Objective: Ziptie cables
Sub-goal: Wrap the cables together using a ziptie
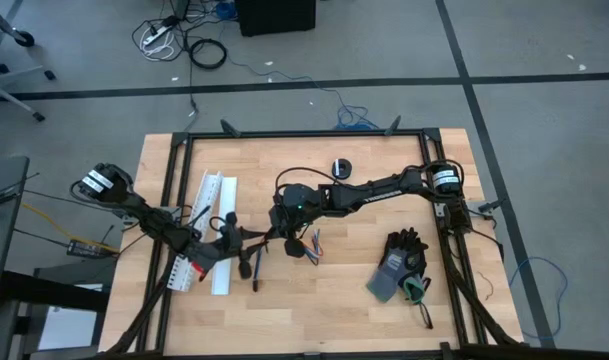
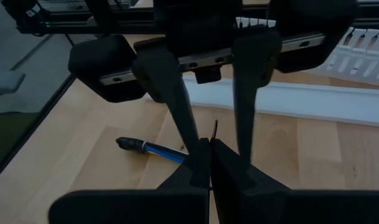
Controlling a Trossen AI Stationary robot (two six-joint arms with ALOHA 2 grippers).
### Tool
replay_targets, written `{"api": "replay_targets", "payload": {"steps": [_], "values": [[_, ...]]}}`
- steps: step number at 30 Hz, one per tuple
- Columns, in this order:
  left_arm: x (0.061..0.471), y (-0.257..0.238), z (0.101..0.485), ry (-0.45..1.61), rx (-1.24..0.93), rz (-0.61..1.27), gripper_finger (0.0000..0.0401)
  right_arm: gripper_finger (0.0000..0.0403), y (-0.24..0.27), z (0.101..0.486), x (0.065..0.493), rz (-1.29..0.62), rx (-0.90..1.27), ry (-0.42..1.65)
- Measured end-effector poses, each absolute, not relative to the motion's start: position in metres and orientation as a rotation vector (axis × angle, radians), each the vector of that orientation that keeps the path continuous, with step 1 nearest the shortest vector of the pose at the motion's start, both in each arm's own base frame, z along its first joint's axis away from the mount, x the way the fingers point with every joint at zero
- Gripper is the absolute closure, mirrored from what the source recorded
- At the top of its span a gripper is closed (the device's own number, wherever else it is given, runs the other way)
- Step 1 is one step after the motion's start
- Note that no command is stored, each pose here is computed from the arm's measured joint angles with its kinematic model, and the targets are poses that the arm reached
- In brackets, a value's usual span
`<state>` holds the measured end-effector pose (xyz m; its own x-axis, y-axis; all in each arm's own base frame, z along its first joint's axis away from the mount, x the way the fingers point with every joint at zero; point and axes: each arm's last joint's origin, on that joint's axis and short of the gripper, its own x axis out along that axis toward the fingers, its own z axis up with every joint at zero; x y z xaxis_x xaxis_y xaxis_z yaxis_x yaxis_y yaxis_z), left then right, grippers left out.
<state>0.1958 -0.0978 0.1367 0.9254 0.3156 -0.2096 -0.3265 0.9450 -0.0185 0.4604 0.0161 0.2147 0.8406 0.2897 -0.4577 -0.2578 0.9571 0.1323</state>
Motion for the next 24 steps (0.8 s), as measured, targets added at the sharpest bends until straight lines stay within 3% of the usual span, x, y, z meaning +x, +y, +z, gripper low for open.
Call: {"api": "replay_targets", "payload": {"steps": [5,13,24], "values": [[0.1974,-0.0945,0.1367,0.206,-0.055,0.346,0.0303,0.0402,0.0161,0.2146,0.4604,0.290,0.066,0.494],[0.1976,-0.0949,0.1364,0.212,-0.048,0.338,0.0394,0.0403,0.0151,0.2147,0.4606,0.266,0.060,0.493],[0.1975,-0.0946,0.1359,0.216,-0.046,0.347,0.0392,0.0403,0.0147,0.2167,0.4628,0.239,0.052,0.456]]}}
